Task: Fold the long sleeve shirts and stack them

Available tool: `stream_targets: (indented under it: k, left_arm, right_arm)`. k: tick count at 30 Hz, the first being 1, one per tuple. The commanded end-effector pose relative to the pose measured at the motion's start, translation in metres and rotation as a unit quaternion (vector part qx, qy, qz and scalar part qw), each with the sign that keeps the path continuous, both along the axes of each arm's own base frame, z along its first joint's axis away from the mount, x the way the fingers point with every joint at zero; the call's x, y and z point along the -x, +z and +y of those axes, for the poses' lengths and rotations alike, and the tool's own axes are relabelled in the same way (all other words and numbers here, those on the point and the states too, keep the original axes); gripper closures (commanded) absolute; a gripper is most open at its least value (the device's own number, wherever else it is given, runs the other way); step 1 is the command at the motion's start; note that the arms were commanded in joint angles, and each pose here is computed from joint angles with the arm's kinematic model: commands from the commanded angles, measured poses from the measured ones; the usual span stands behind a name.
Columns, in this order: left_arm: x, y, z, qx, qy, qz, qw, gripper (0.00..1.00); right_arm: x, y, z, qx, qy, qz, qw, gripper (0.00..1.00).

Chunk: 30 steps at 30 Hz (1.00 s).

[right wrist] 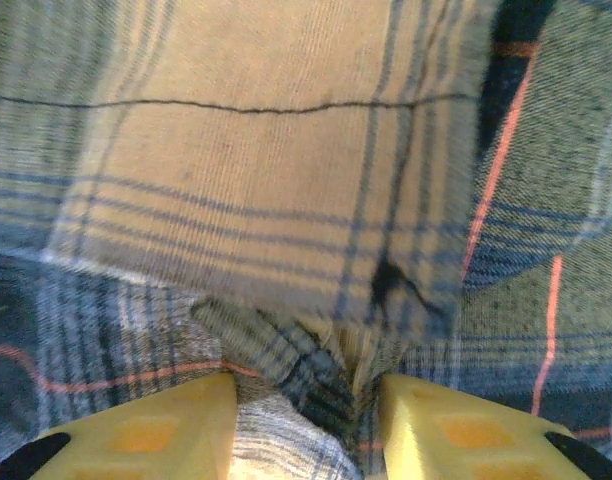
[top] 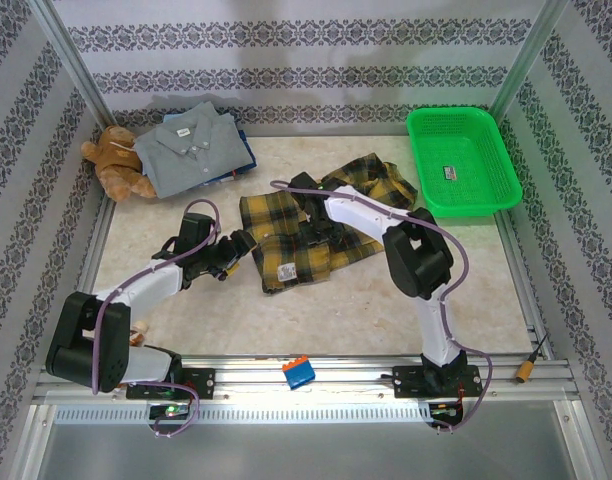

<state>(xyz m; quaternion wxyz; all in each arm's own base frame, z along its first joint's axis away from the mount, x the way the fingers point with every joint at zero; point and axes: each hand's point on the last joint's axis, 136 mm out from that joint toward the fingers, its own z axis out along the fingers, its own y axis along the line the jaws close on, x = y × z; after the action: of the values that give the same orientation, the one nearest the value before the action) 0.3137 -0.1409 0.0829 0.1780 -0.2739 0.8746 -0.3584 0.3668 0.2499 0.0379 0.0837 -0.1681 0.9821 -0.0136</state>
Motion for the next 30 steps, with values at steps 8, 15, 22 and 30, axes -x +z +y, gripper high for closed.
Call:
stream_targets:
  k: [8, 15, 22, 30]
  left_arm:
    - [0.008, 0.002, -0.003, -0.012, -0.018, -0.002, 1.0, 0.19]
    - [0.007, -0.003, -0.003, -0.009, -0.015, 0.002, 1.0, 0.2]
    - [0.004, -0.009, -0.007, -0.012, -0.017, 0.009, 1.0, 0.2]
    - [-0.001, -0.016, -0.01, -0.013, 0.001, 0.019, 1.0, 0.21]
  right_arm:
    - [-0.03, 0.031, -0.002, -0.003, 0.013, -0.063, 0.998, 0.89]
    - [-0.043, 0.065, 0.004, -0.015, 0.046, -0.091, 0.995, 0.97]
    - [-0.052, 0.069, -0.001, 0.014, 0.069, -0.103, 0.992, 0.98]
    - [-0.063, 0.049, -0.022, 0.07, 0.088, -0.094, 0.989, 0.95]
